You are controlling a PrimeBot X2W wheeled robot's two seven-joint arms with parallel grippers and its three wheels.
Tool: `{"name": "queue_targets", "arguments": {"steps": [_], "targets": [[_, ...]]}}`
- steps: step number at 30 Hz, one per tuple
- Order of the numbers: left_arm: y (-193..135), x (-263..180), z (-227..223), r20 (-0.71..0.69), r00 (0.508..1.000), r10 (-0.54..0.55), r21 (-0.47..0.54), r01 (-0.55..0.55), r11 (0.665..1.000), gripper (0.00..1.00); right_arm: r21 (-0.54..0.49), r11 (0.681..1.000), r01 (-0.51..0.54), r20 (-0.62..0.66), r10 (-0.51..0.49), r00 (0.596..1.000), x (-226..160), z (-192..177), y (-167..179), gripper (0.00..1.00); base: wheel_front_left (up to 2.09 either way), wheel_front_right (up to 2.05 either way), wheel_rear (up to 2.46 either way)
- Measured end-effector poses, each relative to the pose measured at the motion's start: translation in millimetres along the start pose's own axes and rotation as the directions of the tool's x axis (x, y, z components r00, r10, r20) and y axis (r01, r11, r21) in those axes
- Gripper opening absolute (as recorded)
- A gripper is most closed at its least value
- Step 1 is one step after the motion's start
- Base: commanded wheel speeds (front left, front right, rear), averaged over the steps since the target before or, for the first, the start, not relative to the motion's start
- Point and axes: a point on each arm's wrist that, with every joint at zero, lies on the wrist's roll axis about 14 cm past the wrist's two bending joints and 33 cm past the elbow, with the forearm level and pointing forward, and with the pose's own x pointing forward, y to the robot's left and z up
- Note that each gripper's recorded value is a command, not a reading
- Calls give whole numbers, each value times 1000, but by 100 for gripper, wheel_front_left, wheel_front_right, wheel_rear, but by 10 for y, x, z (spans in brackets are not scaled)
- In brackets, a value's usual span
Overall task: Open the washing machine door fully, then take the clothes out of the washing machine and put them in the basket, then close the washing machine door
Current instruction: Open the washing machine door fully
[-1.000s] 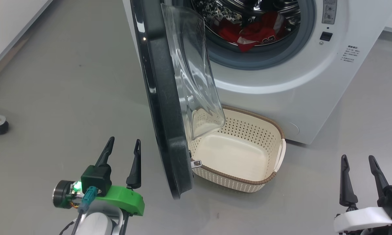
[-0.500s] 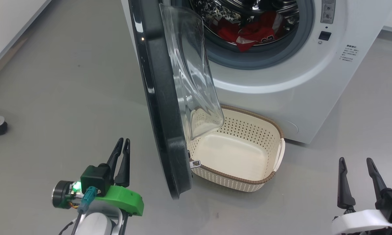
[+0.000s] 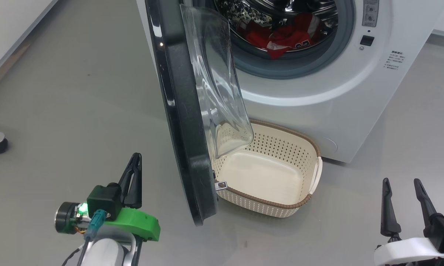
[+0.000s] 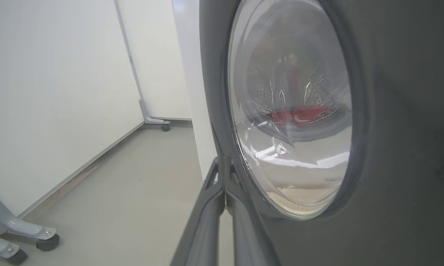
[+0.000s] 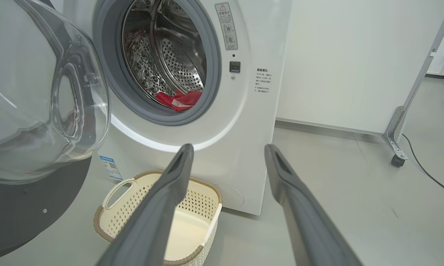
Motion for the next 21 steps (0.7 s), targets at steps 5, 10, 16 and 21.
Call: {"name": "queue_targets", "arguments": {"steps": [5,10,16,21], "targets": [[36,40,235,74,997,12,-1,-12,1000,0,-2,1000,-7,3,7,1000,-4,10,20,100,0,0,0],[4,114,722,221,975,0,16,-3,1000,0,-5,1000,1,12,-1,1000,-7,39,0,100,0,0,0],[-211,72,1609,476,877,-73,60,50,997,0,-6,1000,0,22,0,1000,-18,74,7,100,0,0,0],[-506,-125,2084,606,780,-156,78,137,988,0,-2,1000,-5,23,5,1000,-38,77,44,100,0,0,0]]}}
